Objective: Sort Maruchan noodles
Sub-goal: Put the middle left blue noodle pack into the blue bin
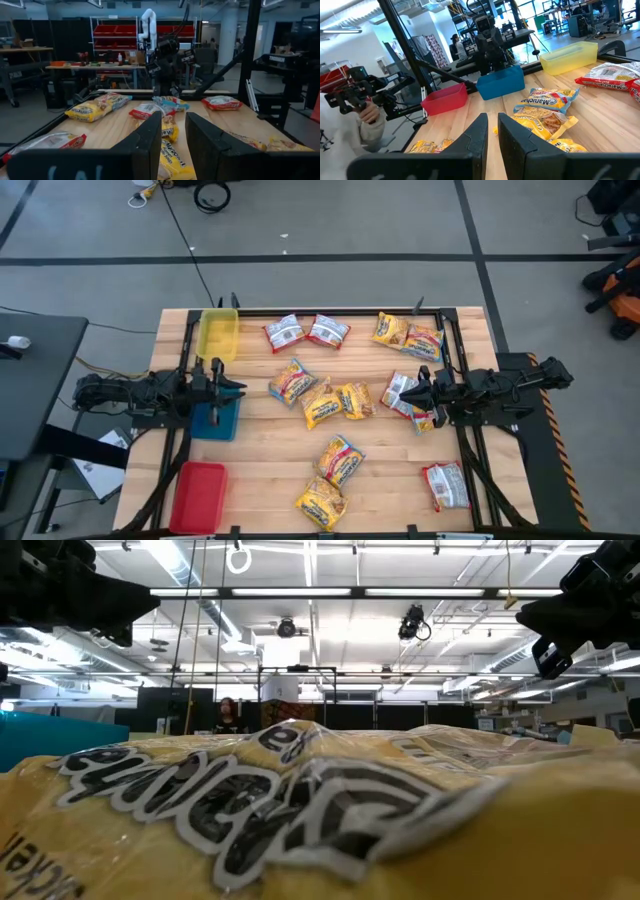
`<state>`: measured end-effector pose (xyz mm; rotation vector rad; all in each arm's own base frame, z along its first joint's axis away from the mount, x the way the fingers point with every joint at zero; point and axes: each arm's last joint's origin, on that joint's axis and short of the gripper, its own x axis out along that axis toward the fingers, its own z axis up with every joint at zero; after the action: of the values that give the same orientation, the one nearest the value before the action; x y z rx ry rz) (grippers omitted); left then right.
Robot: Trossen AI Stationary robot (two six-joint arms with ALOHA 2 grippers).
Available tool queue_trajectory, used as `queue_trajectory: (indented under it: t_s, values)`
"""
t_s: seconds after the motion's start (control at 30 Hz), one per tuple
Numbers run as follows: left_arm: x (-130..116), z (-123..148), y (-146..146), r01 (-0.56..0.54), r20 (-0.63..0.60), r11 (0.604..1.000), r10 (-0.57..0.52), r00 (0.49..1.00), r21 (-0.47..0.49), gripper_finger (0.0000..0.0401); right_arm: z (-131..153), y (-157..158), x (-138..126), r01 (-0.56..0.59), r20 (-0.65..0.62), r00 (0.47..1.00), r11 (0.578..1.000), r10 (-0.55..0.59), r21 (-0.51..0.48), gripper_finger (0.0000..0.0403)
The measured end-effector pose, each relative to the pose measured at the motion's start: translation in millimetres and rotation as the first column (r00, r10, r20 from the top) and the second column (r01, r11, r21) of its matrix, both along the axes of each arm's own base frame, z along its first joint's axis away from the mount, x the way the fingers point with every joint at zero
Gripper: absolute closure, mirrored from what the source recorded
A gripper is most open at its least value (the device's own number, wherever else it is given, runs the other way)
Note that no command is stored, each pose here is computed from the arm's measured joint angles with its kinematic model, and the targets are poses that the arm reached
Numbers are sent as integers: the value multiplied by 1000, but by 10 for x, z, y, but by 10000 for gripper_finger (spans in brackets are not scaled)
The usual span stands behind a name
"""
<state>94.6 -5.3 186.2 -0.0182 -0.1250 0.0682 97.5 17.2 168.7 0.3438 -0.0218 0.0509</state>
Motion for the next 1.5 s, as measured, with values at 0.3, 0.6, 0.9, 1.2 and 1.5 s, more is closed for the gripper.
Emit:
queue_trajectory:
  t_s: [0.3,0.6,0.9,1.2,1.5]
  values:
    - [94,155,15,-83,-60,990,76,995,-117,307,0,0,0,0,0,1000,1000,0,0,353]
    - [610,298,-39,-103,-264,994,94,960,-21,301,0,0,0,0,0,1000,1000,0,0,353]
    - [1492,406,-136,-87,-435,994,108,894,68,210,0,0,0,1,0,1000,1000,-1,0,353]
    - [2160,376,-247,-114,-748,986,168,642,124,183,0,0,0,0,0,1000,1000,0,0,353]
    - [2412,291,-142,-296,-866,941,280,415,162,199,0,0,0,0,0,1000,1000,0,0,353]
